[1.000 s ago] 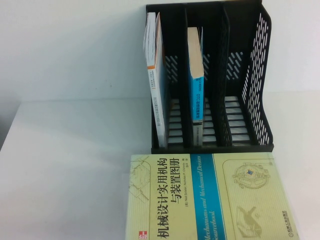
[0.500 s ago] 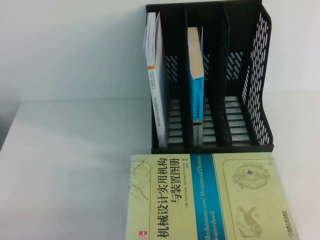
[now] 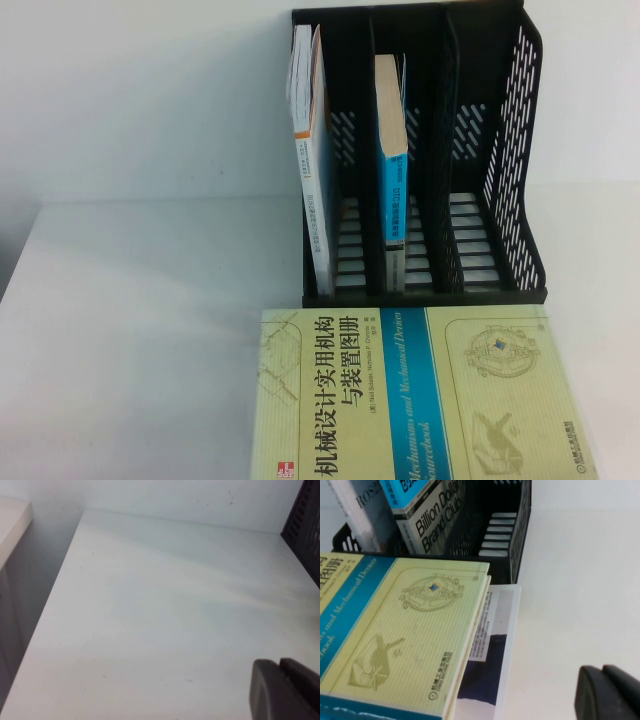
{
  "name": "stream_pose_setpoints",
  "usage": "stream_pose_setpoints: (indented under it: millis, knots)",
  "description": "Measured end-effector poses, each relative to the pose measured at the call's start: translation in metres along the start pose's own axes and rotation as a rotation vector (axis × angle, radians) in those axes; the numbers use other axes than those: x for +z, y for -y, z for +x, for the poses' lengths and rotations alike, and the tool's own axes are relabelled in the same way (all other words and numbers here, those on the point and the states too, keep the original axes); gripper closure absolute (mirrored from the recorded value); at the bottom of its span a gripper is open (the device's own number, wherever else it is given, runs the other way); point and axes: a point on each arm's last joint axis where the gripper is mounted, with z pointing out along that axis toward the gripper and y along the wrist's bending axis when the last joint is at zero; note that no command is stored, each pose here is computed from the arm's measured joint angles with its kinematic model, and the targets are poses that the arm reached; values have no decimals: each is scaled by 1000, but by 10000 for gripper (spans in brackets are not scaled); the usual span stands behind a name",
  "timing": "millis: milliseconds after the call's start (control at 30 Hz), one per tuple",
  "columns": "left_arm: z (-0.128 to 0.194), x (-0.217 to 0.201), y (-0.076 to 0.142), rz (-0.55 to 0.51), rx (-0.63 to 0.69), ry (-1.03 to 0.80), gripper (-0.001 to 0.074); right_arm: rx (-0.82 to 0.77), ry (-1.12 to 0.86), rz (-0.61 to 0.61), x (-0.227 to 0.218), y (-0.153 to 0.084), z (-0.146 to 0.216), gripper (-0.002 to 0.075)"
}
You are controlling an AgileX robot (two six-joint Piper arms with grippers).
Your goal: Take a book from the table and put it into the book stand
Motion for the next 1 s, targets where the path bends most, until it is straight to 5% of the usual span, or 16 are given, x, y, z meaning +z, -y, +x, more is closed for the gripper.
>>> stream_pose_setpoints:
  millis: [533, 800, 1000]
  knots:
    - [0, 0, 0, -1, 1, -5, 730, 108, 187, 267, -15, 16, 13, 729]
    - [0, 0, 0, -1, 1, -6, 730, 99, 168, 252, 28, 24, 68, 729]
    - [0, 0, 0, -1, 1, -6, 730, 64, 207, 251, 29, 24, 72, 729]
